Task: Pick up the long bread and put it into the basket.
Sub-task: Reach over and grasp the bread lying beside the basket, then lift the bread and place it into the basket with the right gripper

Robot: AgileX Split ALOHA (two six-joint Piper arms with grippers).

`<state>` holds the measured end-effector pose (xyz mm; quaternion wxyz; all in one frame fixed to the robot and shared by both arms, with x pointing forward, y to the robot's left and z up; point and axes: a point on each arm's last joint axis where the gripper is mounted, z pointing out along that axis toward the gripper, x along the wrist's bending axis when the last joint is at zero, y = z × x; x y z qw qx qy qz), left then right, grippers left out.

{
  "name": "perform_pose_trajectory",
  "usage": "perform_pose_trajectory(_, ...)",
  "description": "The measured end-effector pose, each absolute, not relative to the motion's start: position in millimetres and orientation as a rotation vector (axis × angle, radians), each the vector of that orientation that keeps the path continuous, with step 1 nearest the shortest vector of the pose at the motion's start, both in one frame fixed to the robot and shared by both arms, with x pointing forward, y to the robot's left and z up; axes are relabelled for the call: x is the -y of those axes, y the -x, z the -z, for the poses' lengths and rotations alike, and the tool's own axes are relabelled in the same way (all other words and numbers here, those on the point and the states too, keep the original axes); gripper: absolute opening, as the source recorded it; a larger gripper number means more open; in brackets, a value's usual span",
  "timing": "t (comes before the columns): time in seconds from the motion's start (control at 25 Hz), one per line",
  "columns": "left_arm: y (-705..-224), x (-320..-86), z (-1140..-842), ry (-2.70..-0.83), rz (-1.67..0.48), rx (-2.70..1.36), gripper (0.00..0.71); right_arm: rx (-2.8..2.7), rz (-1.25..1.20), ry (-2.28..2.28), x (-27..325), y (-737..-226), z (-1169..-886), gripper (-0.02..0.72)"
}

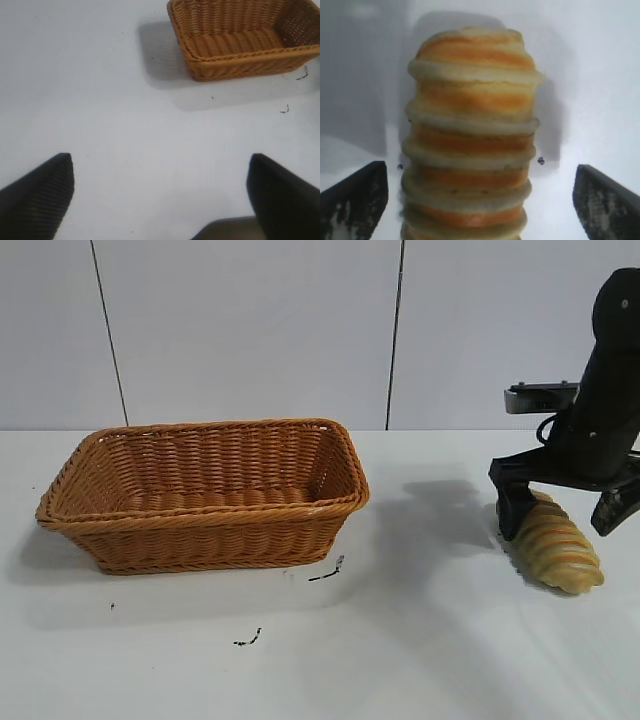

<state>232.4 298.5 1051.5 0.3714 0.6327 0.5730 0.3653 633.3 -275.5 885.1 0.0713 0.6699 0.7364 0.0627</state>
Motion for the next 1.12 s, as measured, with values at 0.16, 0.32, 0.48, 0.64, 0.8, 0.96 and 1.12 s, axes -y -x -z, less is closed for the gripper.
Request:
perform_pose_trajectory(0.16,-232.4,-298.5,-1051.5,-1.622,-0.937,-1.469,0.692,-2.216,-0.185,-2.016,275.5,-633.0,-885.0,0.652)
perform_pose_trajectory(0.32,-232.4,-298.5,-1051.5,-1.622,-0.937,-1.469,0.692,-2.229,-0.160,-2.031,275.6,-630.7,-884.6,0.309)
perform_pose_trajectory(0.48,-232.4,-298.5,-1051.5,-1.622,-0.937,-1.469,0.692,-2.234,-0.148,-2.037,275.6,-629.7,-887.5,0.120)
perform_pose_trajectory(0.64,-232.4,-298.5,-1051.5,-1.622,-0.937,-1.469,0.692,-2.225,-0.184,-2.003,275.9,-627.7,-910.2,0.120)
perform_pose_trajectory(0.8,-232.4,-298.5,-1051.5,-1.622,-0.937,-1.469,0.692,-2.179,-0.271,-1.949,276.4,-620.5,-956.4,0.118)
perform_pose_trajectory(0.96,-232.4,-298.5,-1051.5,-1.622,-0.937,-1.469,0.692,-2.159,-0.299,-1.935,276.9,-614.9,-998.7,0.118)
perform_pose_trajectory(1.12,-232.4,-298.5,-1051.5,-1.622,-0.937,-1.469,0.692,-2.140,-0.338,-1.926,275.4,-627.5,-1040.8,0.118)
